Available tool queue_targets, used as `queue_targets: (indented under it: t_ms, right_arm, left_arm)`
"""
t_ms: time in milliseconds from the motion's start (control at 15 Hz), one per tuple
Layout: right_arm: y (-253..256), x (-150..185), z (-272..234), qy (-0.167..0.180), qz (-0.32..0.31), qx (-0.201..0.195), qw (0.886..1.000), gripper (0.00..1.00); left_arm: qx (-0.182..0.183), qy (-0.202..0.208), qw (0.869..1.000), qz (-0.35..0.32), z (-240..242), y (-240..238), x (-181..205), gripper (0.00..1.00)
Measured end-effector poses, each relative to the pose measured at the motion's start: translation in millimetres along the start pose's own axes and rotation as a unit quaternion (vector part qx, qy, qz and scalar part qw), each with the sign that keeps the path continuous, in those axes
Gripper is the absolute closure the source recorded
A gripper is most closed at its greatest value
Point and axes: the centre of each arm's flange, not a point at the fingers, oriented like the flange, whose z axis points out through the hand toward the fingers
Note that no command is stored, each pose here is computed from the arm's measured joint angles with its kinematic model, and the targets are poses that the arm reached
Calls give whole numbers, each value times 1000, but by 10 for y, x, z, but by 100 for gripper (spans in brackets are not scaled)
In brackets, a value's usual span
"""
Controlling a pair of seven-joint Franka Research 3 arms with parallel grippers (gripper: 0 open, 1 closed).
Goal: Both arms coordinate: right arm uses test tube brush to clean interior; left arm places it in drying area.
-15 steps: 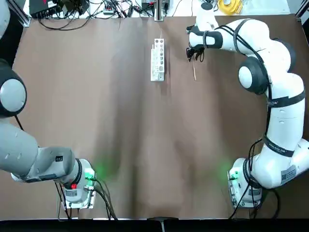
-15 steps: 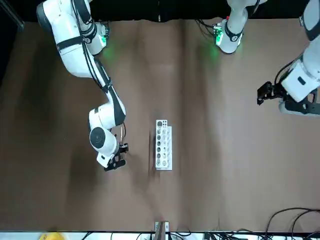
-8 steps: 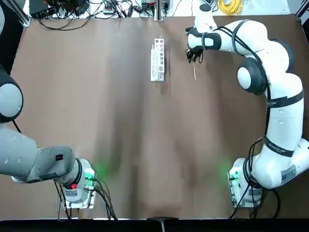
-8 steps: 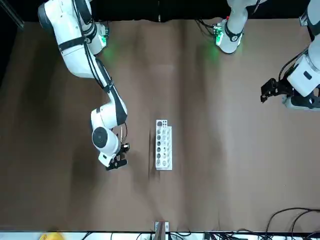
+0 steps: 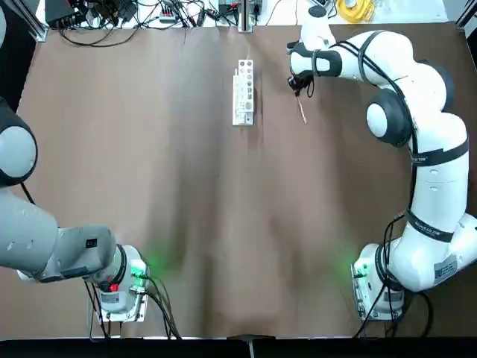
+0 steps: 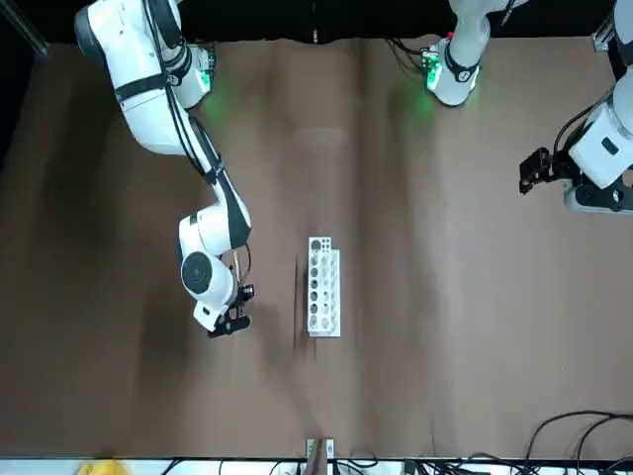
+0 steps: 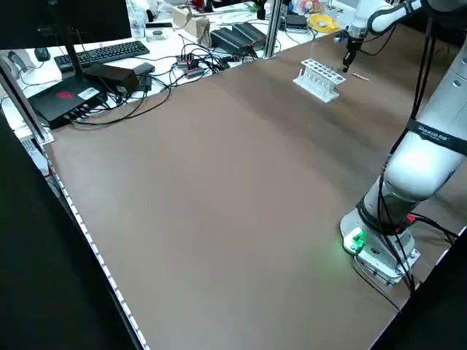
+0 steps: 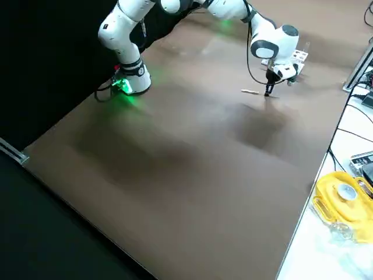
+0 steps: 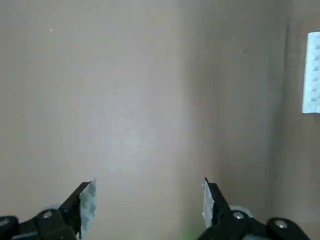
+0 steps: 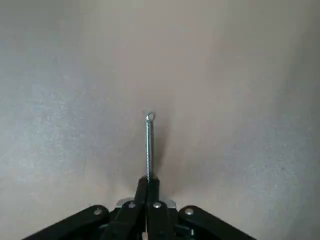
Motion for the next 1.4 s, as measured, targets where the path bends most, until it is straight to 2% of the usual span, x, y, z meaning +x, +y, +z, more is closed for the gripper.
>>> queue_targets:
  t_ms: [200,467,667,800,1067,1133,1400]
  right_arm:
    - [-29,-24,-61,-26,-24,-1,999,98]
    - [-135,-27,-518,-46,-85,3,995,98]
    - [-212,-45,-851,-39,-145,15,989,98]
    - [-267,-69,-1014,-36,-171,46,984,98]
    - [-233,-61,-1227,-10,-268,99,958,98]
    - [-238,-57,-1281,5,-305,128,944,98]
    - [-328,-56,-1553,45,-365,158,916,98]
  left_arm:
    - [0,-3,1000,1,19,-14,7,0]
    - [0,-4,1000,1,26,-12,10,0]
    - [0,-4,1000,2,29,2,12,0]
    - [0,-4,1000,3,31,22,13,0]
    - [0,-4,1000,4,31,24,13,0]
    - [0,-4,1000,4,31,21,13,0]
    - [0,-4,1000,4,30,24,13,0]
